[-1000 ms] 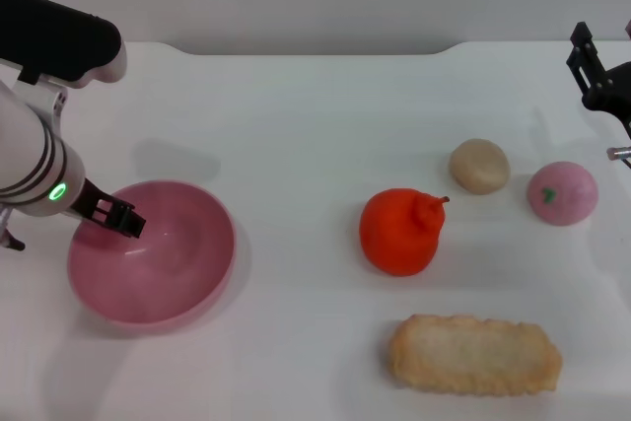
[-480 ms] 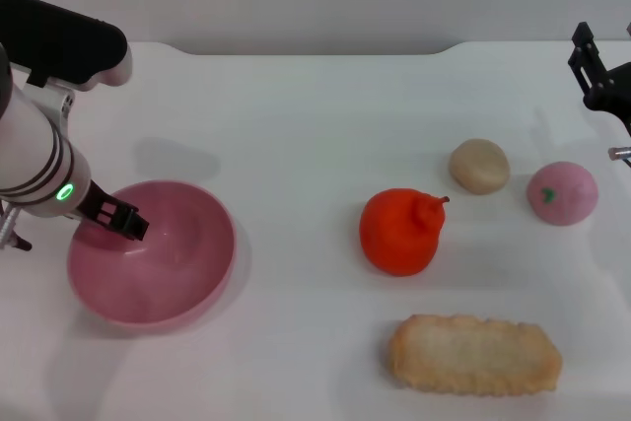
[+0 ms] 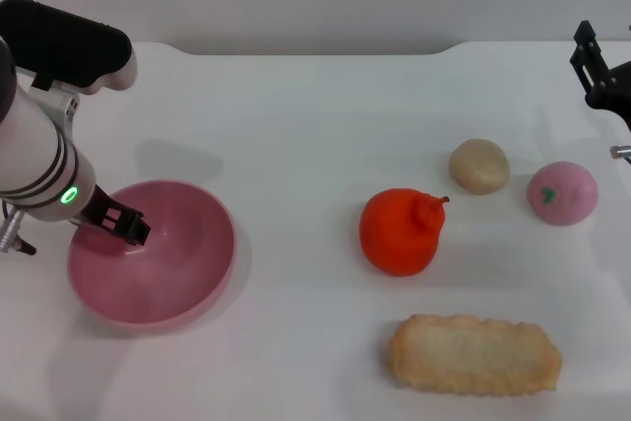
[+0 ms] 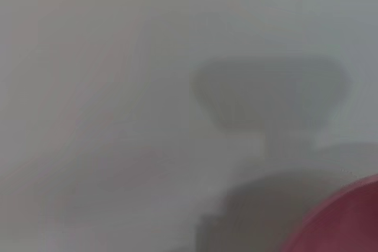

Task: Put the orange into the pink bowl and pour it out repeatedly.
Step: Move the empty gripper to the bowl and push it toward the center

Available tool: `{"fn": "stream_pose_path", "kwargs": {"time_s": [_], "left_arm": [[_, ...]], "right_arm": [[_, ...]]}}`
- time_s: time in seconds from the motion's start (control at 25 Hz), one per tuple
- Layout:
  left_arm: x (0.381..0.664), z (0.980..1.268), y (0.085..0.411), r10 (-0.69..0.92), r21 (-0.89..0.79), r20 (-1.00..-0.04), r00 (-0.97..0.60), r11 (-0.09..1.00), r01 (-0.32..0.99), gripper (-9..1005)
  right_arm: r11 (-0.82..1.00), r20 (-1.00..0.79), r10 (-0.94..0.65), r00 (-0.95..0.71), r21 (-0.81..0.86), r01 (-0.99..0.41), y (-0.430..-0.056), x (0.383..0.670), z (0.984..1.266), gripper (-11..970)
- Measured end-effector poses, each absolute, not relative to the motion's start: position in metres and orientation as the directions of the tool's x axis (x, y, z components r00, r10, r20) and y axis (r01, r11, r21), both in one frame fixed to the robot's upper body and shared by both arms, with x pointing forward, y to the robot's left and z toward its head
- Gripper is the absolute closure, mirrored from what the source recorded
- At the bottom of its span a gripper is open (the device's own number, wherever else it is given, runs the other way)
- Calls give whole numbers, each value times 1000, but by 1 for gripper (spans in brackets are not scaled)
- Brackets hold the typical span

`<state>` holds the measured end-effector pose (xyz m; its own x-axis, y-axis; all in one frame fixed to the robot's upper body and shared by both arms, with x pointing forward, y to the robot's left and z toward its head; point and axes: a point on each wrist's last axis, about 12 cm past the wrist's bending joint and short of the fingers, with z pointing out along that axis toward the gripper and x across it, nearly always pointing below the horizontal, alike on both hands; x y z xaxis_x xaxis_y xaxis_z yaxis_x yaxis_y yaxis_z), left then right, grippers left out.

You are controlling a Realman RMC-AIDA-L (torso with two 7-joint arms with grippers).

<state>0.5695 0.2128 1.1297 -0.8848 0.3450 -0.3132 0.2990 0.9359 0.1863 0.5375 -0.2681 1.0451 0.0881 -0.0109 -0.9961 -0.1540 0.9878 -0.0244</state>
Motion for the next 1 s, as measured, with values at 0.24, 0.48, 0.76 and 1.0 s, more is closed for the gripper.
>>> {"fn": "stream_pose_path", "kwargs": {"time_s": [0.24,0.48,0.76,1.0], "left_arm": [[569,1131,211,358,170,-308,-881,932,320,344],[570,1128,208,375,166,-296,-878,926,340,526],[570,1127,203,404,154,-287,-868,914,375,800],[577,1138,200,389,143,-359,-849,921,362,820]], "right_arm": [[988,-996,-10,92,-24,-153,-268,537,1046,373],[988,-996,-11,90,-24,-155,-268,537,1045,375],[987,-996,-12,89,-26,-159,-267,537,1045,377],[986,-998,0,62,-10,-166,-264,539,1045,379]]}}
